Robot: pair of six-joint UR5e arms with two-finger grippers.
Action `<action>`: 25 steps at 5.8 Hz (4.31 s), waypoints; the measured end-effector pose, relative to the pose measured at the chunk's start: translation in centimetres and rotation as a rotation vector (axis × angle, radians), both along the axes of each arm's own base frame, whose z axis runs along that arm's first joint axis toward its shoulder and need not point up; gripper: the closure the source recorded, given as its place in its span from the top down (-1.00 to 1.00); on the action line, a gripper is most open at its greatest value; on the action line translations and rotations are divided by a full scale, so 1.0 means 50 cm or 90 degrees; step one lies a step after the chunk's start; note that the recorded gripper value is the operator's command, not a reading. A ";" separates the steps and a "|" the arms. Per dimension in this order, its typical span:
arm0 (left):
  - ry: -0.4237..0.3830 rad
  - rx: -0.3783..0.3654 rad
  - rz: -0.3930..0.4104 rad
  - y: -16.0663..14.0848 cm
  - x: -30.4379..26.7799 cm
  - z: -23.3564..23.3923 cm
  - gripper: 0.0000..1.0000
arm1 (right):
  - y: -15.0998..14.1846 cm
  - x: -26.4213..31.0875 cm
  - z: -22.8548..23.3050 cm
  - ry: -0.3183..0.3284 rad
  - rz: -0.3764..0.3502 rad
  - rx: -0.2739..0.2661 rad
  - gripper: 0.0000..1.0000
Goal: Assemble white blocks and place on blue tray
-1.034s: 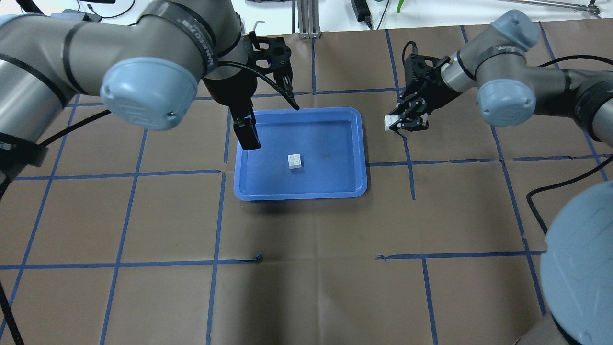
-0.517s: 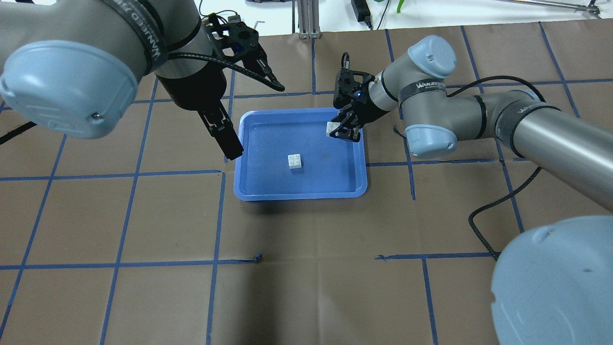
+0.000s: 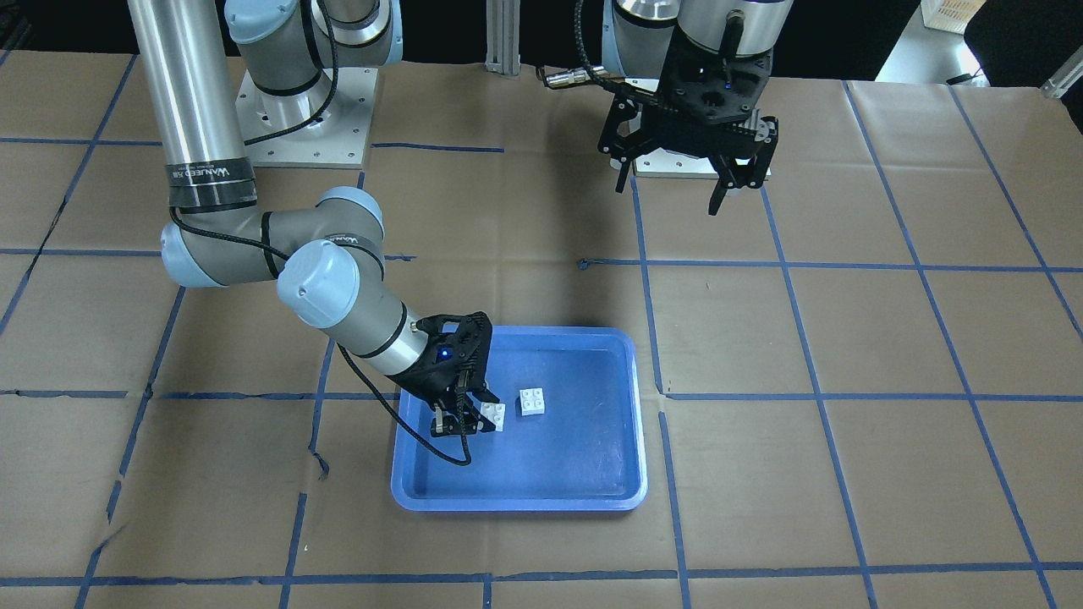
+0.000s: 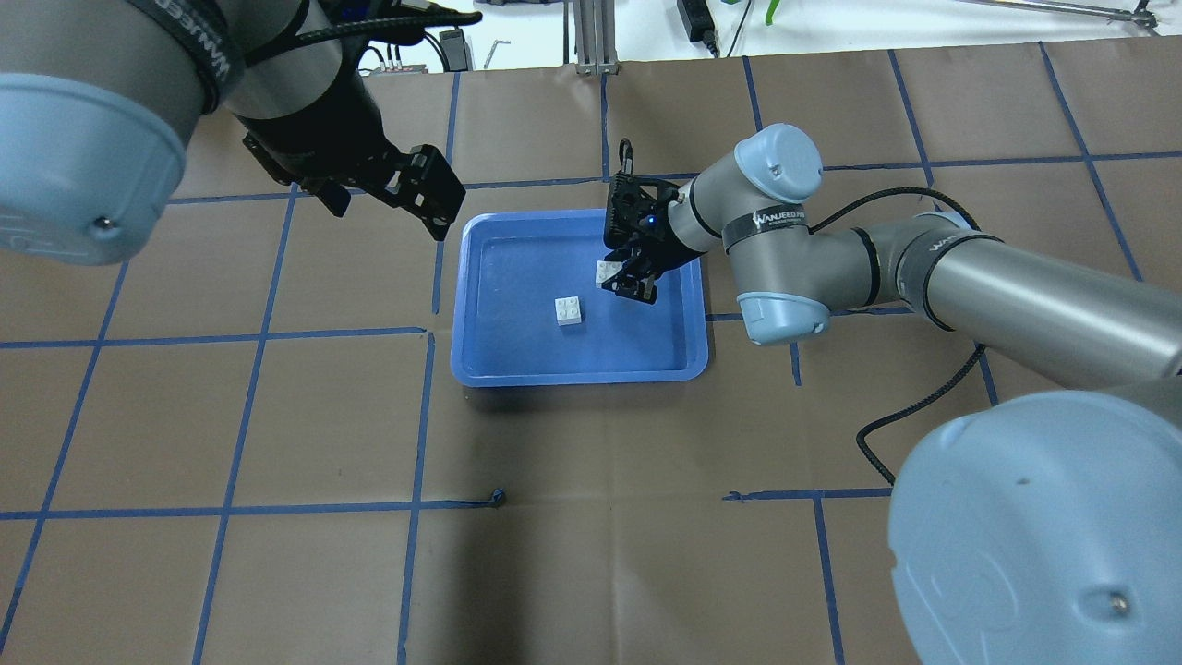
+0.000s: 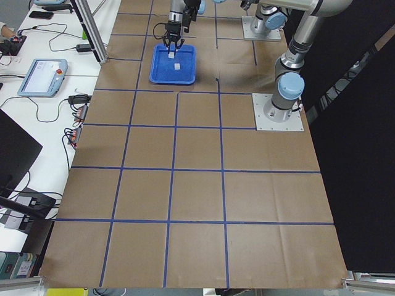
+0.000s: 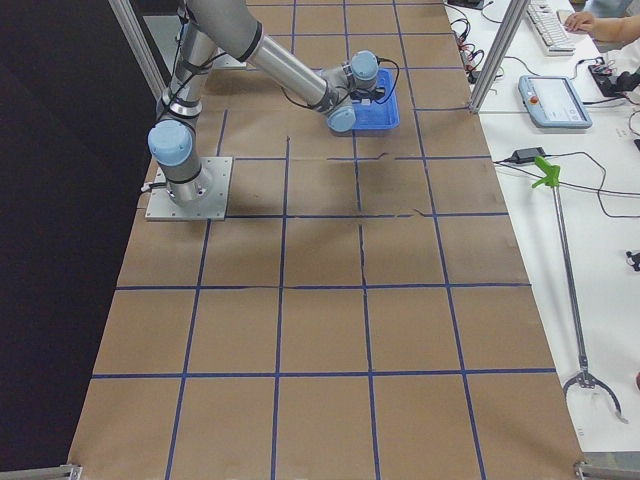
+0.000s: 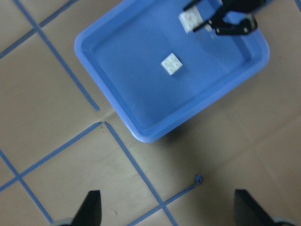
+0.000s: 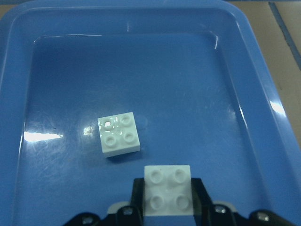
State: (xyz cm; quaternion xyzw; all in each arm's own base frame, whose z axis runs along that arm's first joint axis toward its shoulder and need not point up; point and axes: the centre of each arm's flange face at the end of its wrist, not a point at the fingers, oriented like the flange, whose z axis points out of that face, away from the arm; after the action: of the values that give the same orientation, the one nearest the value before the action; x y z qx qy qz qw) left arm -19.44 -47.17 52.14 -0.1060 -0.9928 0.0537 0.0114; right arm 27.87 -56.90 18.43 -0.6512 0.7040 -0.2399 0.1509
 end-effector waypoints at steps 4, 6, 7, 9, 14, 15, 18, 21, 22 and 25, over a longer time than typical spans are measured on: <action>-0.002 -0.010 0.102 -0.013 0.099 0.039 0.99 | 0.044 0.032 -0.040 0.003 0.019 0.023 -0.54; -0.001 -0.011 0.103 -0.011 0.100 0.040 0.99 | 0.056 0.034 -0.048 0.002 0.021 0.022 -0.54; 0.000 -0.011 0.103 -0.011 0.100 0.040 0.99 | 0.057 0.035 -0.047 0.000 0.021 0.020 -0.55; 0.001 -0.014 0.104 -0.012 0.101 0.041 0.99 | 0.054 0.037 -0.041 -0.005 0.018 0.011 -0.55; 0.000 -0.018 0.104 -0.012 0.102 0.042 0.99 | 0.054 0.037 -0.046 -0.007 0.010 0.010 -0.55; 0.000 -0.018 0.105 -0.012 0.102 0.042 0.99 | 0.055 0.037 -0.047 -0.007 0.010 0.011 -0.55; 0.000 -0.018 0.105 -0.013 0.102 0.041 0.99 | 0.054 0.037 -0.053 -0.007 0.010 0.012 -0.49; 0.001 -0.019 0.107 -0.013 0.102 0.041 0.99 | 0.053 0.038 -0.061 -0.007 0.010 0.016 0.42; 0.001 -0.019 0.108 -0.013 0.102 0.041 0.99 | 0.051 0.038 -0.060 -0.009 0.002 0.019 0.94; 0.002 -0.020 0.115 -0.016 0.113 0.043 0.99 | 0.044 0.036 -0.046 -0.010 -0.020 0.021 0.99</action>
State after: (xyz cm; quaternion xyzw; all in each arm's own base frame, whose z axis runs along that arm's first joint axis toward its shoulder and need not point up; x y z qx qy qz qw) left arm -13.77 -47.98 54.32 -0.0162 -0.9974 0.0699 0.0066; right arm 29.69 -54.73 16.15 -0.6355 0.7168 -0.2358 0.1633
